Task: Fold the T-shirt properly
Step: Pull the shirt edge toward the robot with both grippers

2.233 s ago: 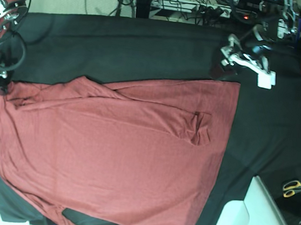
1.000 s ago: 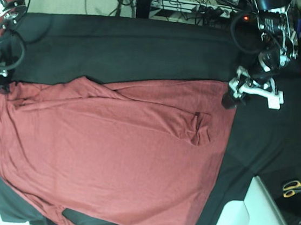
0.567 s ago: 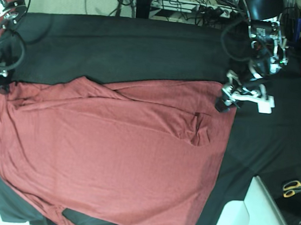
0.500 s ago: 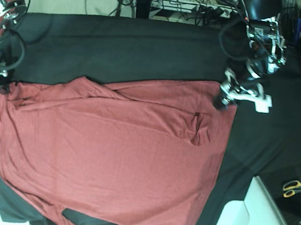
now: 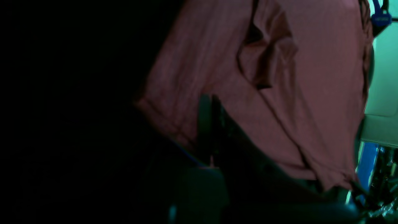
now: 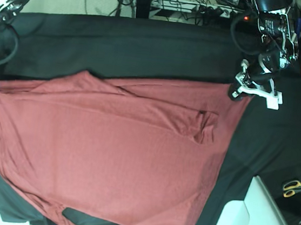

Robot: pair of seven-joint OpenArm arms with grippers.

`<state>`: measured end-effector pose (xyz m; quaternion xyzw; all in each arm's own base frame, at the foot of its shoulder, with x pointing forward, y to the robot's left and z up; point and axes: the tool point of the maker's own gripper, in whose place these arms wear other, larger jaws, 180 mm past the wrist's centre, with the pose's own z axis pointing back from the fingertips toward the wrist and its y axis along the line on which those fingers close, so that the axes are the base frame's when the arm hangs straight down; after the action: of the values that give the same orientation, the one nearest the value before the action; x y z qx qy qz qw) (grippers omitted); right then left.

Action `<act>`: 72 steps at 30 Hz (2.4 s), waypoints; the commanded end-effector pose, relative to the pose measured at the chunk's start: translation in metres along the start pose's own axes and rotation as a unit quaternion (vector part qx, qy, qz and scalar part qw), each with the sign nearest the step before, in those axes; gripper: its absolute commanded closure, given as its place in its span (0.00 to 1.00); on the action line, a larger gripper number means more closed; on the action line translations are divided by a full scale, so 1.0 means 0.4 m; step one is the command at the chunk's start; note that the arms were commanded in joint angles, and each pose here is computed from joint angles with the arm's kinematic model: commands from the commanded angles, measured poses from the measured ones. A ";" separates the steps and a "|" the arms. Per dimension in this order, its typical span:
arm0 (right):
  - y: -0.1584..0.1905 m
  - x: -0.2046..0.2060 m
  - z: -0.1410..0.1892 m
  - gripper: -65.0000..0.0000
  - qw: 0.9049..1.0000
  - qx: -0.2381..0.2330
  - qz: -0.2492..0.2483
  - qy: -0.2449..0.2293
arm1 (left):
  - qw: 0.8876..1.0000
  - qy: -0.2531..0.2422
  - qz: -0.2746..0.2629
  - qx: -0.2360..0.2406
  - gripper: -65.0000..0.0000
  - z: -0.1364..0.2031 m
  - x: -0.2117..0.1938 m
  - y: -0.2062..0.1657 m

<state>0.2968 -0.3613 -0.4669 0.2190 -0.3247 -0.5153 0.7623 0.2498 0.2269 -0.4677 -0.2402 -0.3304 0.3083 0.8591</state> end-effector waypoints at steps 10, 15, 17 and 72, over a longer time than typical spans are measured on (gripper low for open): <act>-0.014 0.025 0.089 1.00 0.998 -0.007 0.052 -0.026 | 0.999 -0.010 -0.044 -0.007 1.00 0.062 0.029 -0.028; -0.033 0.009 0.112 1.00 0.998 -0.018 0.065 -0.008 | 0.998 -0.005 -0.056 0.004 1.00 0.097 0.009 -0.010; -0.051 0.004 0.119 1.00 0.998 -0.025 0.065 -0.005 | 0.998 -0.003 -0.061 0.009 1.00 0.111 -0.001 -0.003; -0.210 -0.089 0.226 1.00 0.988 -0.148 -0.005 0.048 | 0.994 0.012 -0.077 0.082 1.00 0.269 -0.016 0.051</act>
<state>0.1623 -0.3437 -0.4823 0.1420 -0.1814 -0.5598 0.7960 0.1587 0.2533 -0.4179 -0.1509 -0.2989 0.2645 0.9044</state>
